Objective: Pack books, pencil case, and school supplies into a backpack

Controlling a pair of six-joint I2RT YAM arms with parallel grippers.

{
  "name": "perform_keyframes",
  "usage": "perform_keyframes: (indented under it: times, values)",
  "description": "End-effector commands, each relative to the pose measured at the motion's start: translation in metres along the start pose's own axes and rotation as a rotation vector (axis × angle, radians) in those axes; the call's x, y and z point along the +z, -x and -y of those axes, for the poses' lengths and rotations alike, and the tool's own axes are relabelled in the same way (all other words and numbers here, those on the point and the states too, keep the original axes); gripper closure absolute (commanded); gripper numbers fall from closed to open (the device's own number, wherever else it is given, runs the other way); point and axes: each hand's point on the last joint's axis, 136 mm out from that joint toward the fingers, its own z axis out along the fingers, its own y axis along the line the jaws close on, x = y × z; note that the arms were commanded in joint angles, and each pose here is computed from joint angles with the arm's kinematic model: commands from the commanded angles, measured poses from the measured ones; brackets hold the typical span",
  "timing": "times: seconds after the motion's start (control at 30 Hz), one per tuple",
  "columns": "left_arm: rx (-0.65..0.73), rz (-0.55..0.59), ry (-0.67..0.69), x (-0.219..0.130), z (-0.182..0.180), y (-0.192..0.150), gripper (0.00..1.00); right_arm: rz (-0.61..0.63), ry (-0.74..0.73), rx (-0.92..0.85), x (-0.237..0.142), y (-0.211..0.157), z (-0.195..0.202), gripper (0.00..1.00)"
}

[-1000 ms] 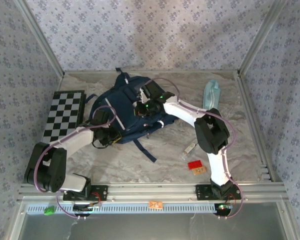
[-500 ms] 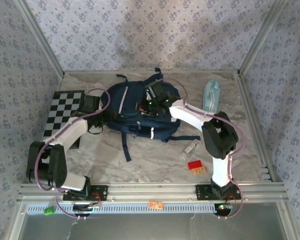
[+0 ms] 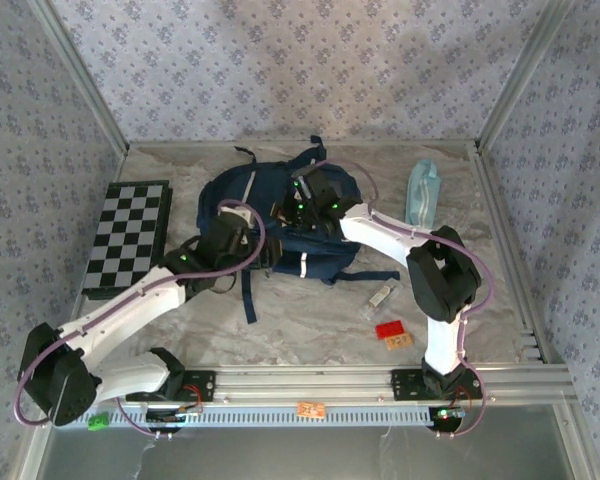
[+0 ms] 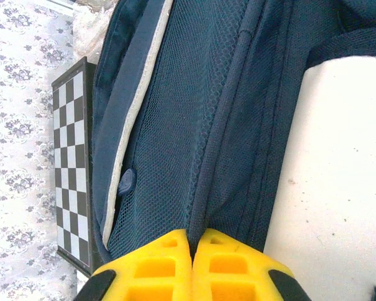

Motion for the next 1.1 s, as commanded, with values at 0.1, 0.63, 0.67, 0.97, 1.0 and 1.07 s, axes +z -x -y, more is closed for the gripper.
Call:
perform_keyframes:
  times: [0.1,0.63,0.67,0.97,1.0,1.07]
  values:
    - [0.134,0.073,0.060,0.019,0.008,0.001,0.20,0.124,0.282,-0.052,-0.052,0.035,-0.092,1.00]
    - [0.167,0.071,0.124,0.065,0.018,0.000,0.40,0.112,0.287,-0.021,-0.048,0.038,-0.086,1.00]
    - [0.166,0.078,0.135,0.065,0.017,0.003,0.41,0.111,0.287,-0.019,-0.048,0.038,-0.086,1.00]
    - [0.193,0.148,0.174,0.051,0.013,0.023,0.51,0.100,0.290,-0.015,-0.043,0.036,-0.082,1.00]
    - [0.197,0.152,0.178,0.049,0.013,0.025,0.52,0.097,0.295,-0.014,-0.042,0.035,-0.083,1.00]
    - [0.187,0.141,0.200,0.050,0.007,0.028,0.56,0.092,0.296,-0.013,-0.041,0.034,-0.083,1.00]
